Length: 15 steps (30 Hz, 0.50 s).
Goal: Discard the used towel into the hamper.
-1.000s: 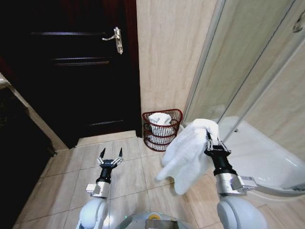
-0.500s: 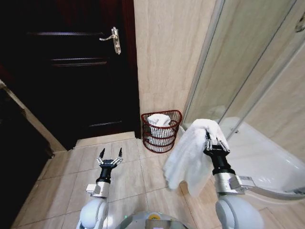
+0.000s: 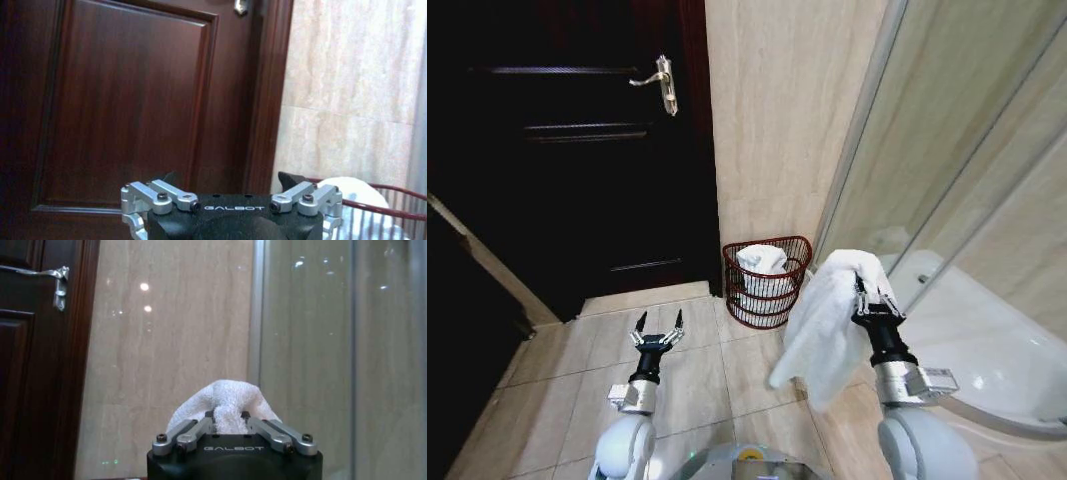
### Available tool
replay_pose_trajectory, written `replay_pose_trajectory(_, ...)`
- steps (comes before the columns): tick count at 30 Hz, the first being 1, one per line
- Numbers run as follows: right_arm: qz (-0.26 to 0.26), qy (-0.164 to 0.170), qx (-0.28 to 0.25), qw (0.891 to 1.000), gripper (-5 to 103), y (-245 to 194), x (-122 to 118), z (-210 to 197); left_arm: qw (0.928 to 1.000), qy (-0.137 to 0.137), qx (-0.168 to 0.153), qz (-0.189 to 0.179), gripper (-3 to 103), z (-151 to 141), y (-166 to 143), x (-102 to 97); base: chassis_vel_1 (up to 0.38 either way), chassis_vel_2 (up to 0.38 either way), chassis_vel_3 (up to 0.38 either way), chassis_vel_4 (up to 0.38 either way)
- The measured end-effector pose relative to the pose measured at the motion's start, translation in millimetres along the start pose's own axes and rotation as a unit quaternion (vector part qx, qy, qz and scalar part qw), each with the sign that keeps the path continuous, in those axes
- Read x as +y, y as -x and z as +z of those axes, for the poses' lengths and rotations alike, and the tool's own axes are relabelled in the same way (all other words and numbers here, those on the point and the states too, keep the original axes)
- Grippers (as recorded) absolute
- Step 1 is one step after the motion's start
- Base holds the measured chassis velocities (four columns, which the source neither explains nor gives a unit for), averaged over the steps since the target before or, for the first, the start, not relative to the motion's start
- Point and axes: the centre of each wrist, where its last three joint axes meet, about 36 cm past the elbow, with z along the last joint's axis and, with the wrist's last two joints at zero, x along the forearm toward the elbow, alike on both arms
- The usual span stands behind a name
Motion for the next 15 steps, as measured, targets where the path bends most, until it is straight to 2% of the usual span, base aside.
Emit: replay_pose_trajectory(15, -0.001, 0.01, -0.003, 1.0, 12, 3.5, -1.0, 0.4, 0.9999, 0.005, -0.007, -0.006, 100, 0.5, 0.1, -0.6, -0.04, 0.104, 0.095, -0.038)
